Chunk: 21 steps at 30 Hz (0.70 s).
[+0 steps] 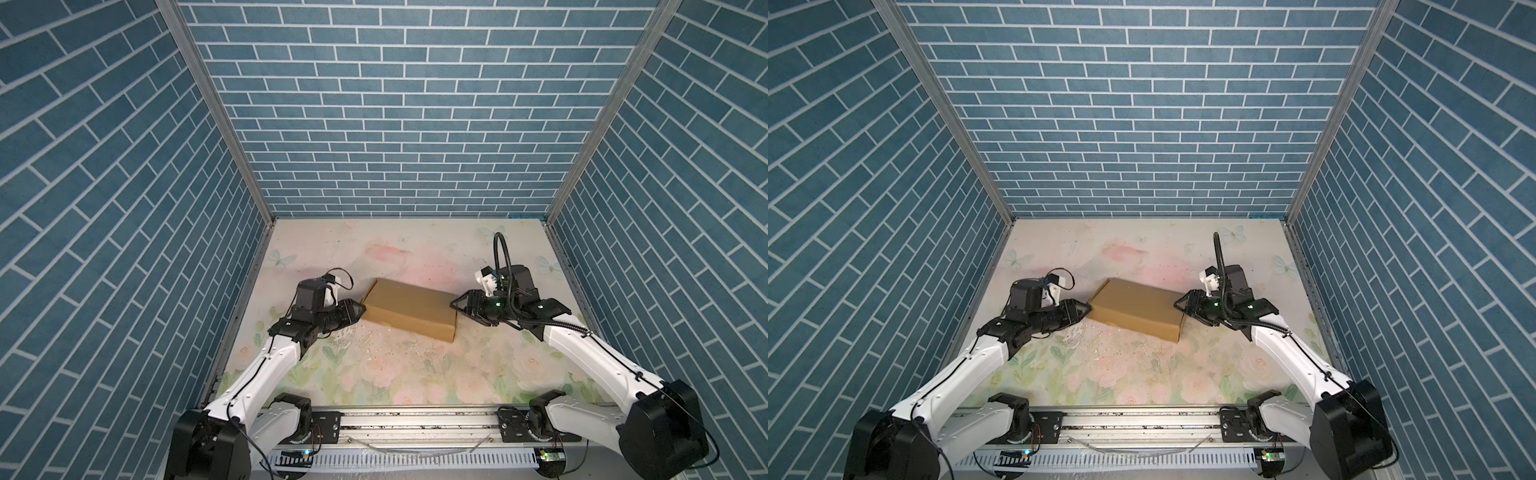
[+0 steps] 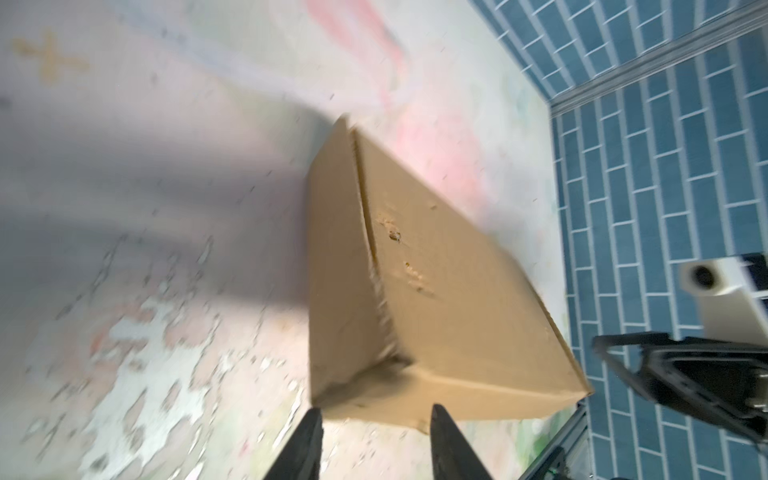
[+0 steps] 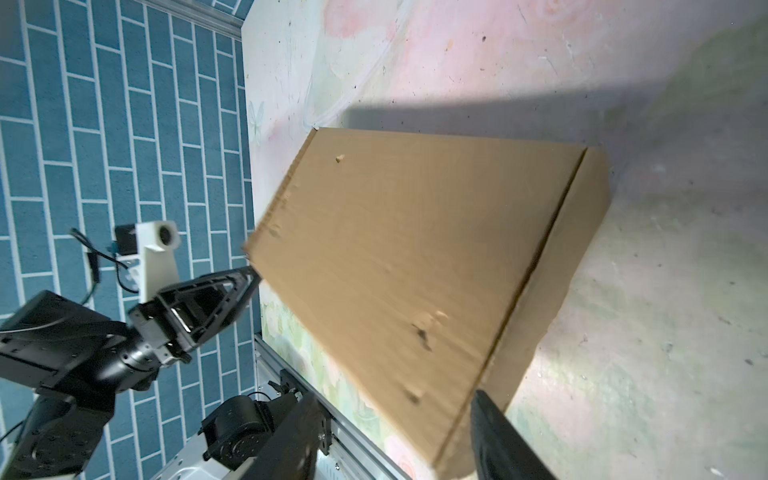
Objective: Fold the paper box
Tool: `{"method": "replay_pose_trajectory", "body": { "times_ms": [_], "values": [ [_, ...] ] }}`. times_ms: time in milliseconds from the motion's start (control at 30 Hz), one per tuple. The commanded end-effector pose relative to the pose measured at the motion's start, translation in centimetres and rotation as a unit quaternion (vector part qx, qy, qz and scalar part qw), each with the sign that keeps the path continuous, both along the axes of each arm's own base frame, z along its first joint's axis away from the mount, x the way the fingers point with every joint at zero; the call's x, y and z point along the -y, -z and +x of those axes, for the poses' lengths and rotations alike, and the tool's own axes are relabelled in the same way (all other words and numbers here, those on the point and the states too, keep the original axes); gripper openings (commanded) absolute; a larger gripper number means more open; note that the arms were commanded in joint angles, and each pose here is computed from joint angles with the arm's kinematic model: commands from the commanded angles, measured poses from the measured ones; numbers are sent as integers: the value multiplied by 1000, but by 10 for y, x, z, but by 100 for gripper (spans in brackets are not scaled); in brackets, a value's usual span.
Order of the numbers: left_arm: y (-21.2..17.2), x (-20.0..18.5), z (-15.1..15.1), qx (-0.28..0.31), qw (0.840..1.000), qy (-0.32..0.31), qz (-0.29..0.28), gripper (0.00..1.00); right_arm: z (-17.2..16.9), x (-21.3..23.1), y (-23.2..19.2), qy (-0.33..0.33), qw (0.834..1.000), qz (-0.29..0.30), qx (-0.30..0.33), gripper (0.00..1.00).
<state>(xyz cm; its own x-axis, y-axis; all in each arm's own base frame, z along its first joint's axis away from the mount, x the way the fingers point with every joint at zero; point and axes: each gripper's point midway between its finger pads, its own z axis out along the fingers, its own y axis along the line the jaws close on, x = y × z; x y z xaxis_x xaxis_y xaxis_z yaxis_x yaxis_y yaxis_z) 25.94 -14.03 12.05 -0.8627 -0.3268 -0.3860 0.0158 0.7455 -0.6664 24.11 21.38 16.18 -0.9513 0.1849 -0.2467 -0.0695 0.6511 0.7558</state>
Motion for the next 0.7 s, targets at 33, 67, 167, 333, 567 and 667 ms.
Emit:
{"method": "replay_pose_trajectory", "body": {
  "times_ms": [33,67,167,333,567,667],
  "values": [
    [-8,-10,-17,-8,1000,-9,22,56,-10,11,3,18,1000,-18,-7,68],
    [-10,-10,-17,-4,1000,-8,24,58,-9,15,7,25,999,-29,-9,70],
    [-14,-12,-9,4,999,-9,38,65,-6,22,26,44,997,-60,-29,74],
    [-3,-7,38,39,998,-19,46,73,6,16,60,54,995,-61,-52,79],
    [36,21,78,29,999,2,40,72,22,-7,83,37,996,-46,-66,76],
    [47,30,76,12,999,11,30,66,31,-17,85,28,997,-36,-68,72]
  ]
}}
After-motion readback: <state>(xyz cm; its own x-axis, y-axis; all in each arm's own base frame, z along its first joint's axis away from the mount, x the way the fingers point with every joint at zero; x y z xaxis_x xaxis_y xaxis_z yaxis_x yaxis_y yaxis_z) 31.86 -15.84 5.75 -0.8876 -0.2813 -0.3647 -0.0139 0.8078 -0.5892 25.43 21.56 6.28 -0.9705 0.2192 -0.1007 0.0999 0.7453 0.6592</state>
